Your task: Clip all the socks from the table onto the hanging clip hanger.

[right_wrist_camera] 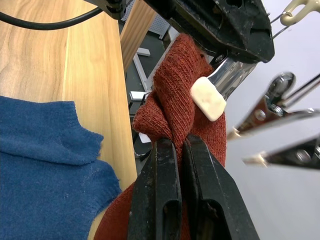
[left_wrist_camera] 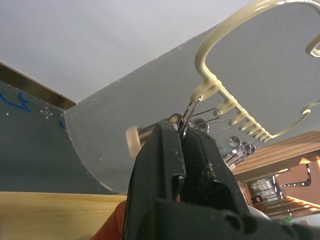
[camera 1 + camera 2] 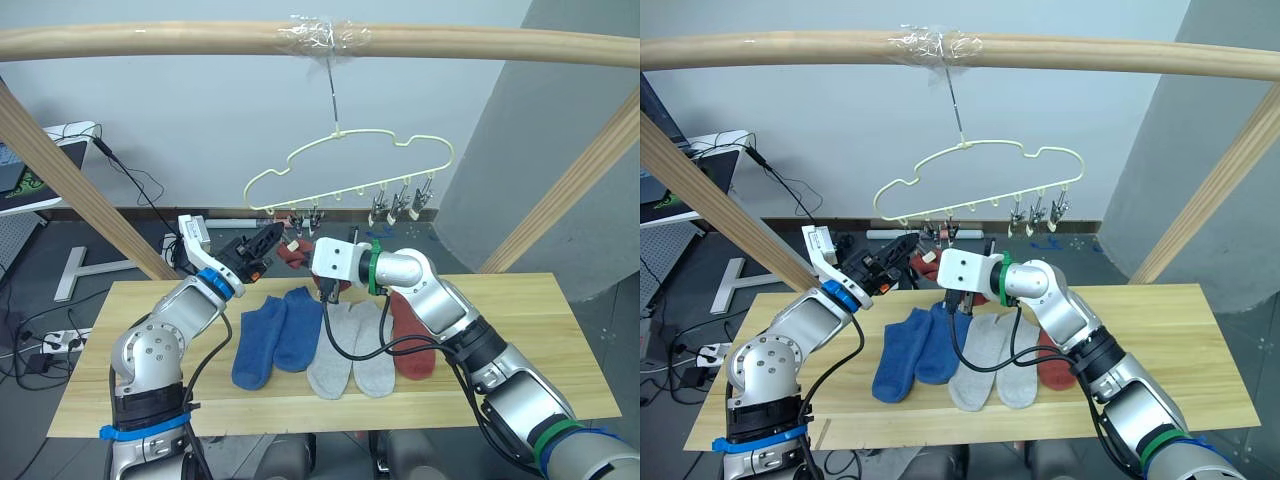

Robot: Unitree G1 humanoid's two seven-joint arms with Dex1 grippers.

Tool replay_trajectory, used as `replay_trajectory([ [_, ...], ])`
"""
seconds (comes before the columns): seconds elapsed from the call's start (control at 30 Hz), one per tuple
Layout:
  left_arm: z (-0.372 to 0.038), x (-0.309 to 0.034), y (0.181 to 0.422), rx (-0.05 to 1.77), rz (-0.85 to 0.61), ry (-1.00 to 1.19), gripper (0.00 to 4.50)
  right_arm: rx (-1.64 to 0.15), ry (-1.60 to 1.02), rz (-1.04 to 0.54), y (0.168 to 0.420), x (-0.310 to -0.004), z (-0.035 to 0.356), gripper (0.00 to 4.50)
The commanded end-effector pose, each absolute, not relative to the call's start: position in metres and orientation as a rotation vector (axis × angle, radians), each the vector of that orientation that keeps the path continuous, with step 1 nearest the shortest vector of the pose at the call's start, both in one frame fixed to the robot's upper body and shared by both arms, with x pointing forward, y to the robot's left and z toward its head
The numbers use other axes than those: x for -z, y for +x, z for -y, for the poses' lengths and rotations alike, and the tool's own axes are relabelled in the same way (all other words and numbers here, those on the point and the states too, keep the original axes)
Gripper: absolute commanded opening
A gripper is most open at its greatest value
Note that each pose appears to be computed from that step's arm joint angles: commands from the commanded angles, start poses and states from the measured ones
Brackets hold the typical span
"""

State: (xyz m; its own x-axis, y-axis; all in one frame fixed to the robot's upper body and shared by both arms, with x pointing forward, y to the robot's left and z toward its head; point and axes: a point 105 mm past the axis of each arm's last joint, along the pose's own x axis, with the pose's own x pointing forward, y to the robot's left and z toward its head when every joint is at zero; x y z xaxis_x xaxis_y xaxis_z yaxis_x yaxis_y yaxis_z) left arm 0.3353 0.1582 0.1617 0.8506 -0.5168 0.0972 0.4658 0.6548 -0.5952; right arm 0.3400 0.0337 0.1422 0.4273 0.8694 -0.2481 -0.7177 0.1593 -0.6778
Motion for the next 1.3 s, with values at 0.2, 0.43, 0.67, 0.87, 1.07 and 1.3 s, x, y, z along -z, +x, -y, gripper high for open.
replay_trajectory([
  [0.2, -0.164, -0.159, 0.332, 0.543, -0.092, -0.64, 2.32, -1.16, -0.787, 0.274, 0.333, -0.153, -0.041, 0.0],
  [0.43, -0.186, -0.159, 0.33, 0.481, -0.085, -0.603, 4.47, -1.174, -0.742, 0.266, 0.327, -0.15, -0.046, 0.0],
  [0.67, -0.198, -0.161, 0.309, 0.502, -0.117, -0.412, 4.49, -1.17, -0.635, 0.222, 0.326, -0.148, -0.049, 0.0],
  [0.87, -0.202, -0.166, 0.299, 0.523, -0.121, -0.384, 4.5, -1.168, -0.551, 0.177, 0.327, -0.147, -0.049, 1.87],
  [1.07, -0.194, -0.164, 0.286, 0.57, -0.143, -0.305, 4.5, -1.183, -0.437, 0.12, 0.324, -0.147, -0.052, 3.92],
  [1.3, -0.182, -0.149, 0.28, 0.568, -0.132, -0.165, 4.5, -1.16, -0.32, 0.046, 0.318, -0.144, -0.037, 4.43],
])
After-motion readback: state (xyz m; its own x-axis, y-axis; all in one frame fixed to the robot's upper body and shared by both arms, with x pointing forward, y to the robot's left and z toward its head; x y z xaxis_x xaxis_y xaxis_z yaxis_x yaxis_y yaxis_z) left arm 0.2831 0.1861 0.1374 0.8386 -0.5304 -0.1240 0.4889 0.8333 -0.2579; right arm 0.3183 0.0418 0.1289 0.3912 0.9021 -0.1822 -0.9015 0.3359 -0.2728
